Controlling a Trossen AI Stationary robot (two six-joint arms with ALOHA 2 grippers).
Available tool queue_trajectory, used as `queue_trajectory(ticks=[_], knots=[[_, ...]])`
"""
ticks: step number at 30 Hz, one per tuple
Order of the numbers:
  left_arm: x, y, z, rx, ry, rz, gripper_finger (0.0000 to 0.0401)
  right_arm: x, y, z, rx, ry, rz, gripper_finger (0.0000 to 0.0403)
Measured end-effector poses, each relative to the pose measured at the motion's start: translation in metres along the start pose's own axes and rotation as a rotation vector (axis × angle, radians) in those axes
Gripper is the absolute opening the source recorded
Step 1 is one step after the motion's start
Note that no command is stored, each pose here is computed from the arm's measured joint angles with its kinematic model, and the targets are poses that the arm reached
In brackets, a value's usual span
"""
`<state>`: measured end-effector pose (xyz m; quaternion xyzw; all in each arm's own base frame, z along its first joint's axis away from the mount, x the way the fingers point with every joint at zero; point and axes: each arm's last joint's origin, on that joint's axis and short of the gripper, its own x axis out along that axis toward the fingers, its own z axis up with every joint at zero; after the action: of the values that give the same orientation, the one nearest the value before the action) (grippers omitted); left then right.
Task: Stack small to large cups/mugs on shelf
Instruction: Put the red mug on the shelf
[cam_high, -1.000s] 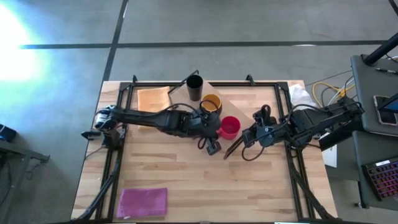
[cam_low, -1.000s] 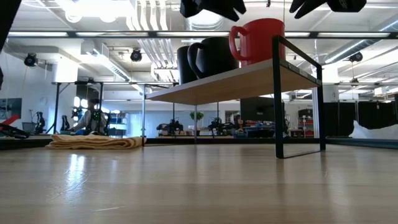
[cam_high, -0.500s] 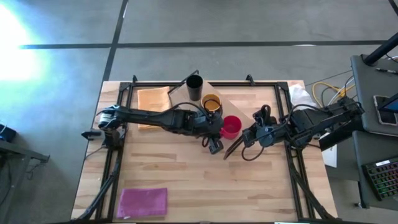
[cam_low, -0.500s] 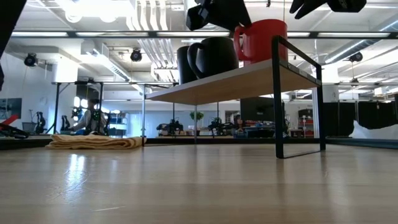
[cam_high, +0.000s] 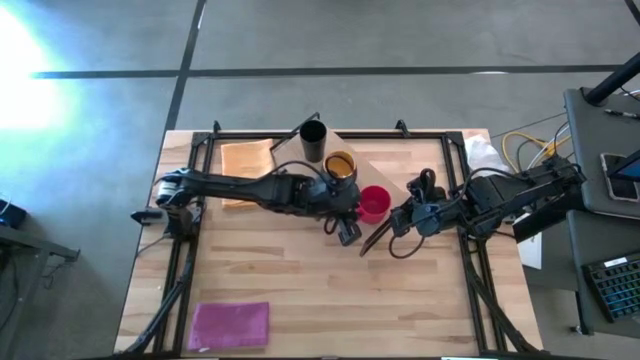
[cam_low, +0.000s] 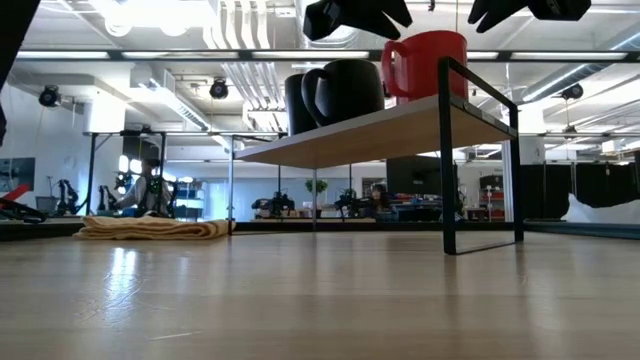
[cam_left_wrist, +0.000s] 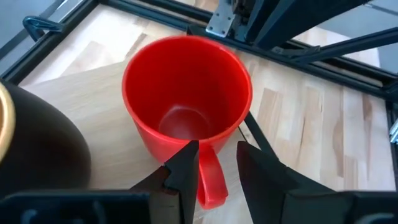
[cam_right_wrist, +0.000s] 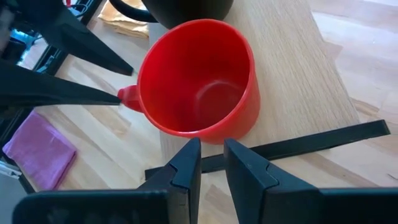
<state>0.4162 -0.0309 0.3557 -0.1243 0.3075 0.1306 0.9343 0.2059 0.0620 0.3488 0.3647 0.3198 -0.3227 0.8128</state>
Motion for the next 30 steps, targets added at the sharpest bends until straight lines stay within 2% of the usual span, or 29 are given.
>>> queue_trajectory(ticks=[8,14,21,30], knots=[[-0.024,0.001,0.007,-0.007,-0.039,-0.014,0.0095,0.0,0.0,-0.001,0.025,0.026,0.004,0.0063],[-0.051,0.011,0.004,0.005,-0.03,0.115,0.0095,0.006,0.003,-0.004,0.021,0.064,-0.008,0.0063],[-0.074,0.02,-0.001,-0.02,-0.013,0.185,0.0095,0.021,0.01,-0.011,-0.011,0.085,-0.07,0.0063],[-0.092,0.02,-0.002,-0.023,-0.022,0.175,0.0095,0.031,0.012,-0.01,-0.009,0.075,-0.1,0.0063]])
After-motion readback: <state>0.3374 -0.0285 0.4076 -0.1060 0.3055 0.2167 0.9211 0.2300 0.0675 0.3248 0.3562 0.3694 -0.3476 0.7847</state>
